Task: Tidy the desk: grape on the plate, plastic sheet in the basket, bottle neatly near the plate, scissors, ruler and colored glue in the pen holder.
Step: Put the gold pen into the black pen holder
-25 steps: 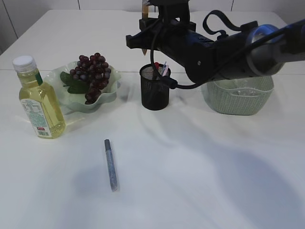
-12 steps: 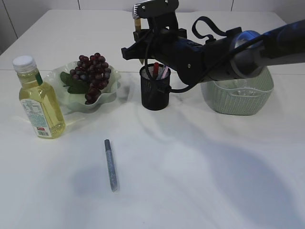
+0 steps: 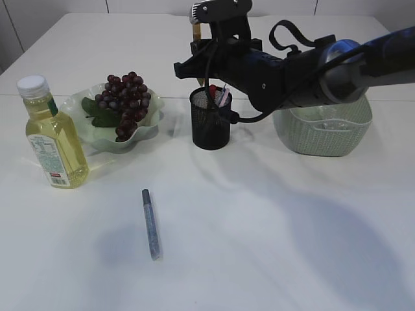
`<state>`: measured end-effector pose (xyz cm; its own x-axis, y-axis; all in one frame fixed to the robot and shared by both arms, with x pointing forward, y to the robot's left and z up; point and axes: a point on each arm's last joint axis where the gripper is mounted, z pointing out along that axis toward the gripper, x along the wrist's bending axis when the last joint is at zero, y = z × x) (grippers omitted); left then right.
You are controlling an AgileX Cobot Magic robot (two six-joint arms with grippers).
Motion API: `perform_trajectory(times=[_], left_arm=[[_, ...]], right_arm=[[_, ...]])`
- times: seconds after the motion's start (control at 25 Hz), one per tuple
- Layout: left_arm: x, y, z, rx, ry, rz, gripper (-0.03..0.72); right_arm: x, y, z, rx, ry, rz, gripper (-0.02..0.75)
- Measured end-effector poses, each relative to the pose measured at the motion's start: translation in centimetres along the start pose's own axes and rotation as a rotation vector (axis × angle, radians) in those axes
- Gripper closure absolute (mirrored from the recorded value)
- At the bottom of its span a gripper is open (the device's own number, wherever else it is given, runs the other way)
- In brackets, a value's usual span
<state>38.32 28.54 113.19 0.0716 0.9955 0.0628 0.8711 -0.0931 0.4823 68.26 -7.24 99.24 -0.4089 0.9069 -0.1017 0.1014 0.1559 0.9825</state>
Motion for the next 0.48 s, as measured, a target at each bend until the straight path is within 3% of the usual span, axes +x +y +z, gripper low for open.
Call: perform_trajectory(times=[0.48], left_arm=[[0.0, 0.0, 0.0, 0.0, 0.004, 0.001, 0.253]], right_arm=[[0.2, -1.5, 0.6, 0.039, 0.006, -0.008, 0.638]])
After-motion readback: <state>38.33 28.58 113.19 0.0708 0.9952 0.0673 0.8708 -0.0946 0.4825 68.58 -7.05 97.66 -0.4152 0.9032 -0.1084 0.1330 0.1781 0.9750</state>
